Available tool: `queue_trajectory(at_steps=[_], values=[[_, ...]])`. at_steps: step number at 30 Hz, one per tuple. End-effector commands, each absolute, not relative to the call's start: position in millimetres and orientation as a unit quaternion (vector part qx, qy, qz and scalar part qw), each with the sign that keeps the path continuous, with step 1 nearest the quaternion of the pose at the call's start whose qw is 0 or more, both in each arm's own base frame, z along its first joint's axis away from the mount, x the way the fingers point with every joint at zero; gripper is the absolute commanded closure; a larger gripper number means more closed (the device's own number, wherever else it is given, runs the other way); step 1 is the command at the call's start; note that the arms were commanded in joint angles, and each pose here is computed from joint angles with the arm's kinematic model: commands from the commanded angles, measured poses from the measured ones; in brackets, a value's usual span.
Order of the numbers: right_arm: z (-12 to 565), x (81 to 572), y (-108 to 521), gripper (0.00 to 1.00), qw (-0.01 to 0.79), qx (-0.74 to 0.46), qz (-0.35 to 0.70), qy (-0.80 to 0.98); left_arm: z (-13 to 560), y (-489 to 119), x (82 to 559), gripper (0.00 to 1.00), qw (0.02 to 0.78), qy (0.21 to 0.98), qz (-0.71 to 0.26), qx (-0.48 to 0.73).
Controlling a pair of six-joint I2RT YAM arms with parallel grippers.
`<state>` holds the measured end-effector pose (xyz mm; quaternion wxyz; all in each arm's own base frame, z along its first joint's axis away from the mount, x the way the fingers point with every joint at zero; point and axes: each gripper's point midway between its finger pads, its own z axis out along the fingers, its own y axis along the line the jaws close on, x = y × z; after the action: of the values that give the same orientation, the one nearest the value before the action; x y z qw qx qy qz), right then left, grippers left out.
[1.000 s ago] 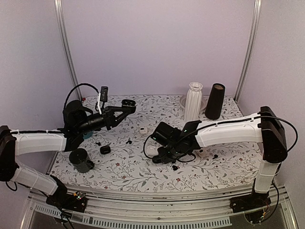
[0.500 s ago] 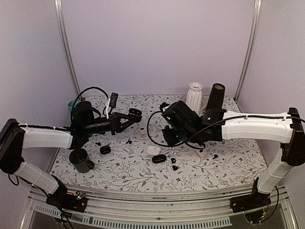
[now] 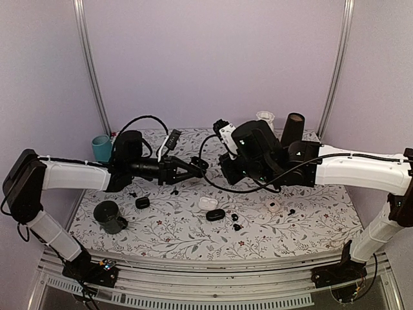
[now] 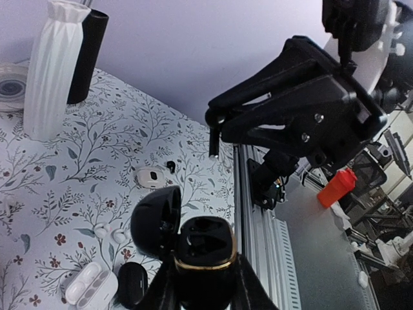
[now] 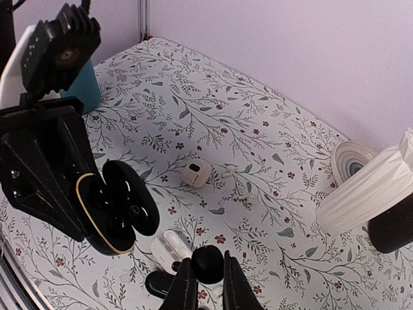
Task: Insert the wireless bluetooth earbuds into the charging case
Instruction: Insert the right earbud into the right side groove of the charging case.
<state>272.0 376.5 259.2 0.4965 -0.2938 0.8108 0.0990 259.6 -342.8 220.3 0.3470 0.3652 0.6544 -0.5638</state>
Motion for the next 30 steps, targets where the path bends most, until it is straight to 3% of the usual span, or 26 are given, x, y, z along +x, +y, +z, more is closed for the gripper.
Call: queue_trajectory(at_steps=[1,30], values=[[300,261,389,0.92,0.536,-0.317,0.137,0.770,230,-352,245,1.00,0.310,0.632,-0.593,0.392],[265,243,404,0.92,0.523,-0.403,0.064,0.748,267,-355,234,1.00,0.311,0.604,-0.618,0.396]])
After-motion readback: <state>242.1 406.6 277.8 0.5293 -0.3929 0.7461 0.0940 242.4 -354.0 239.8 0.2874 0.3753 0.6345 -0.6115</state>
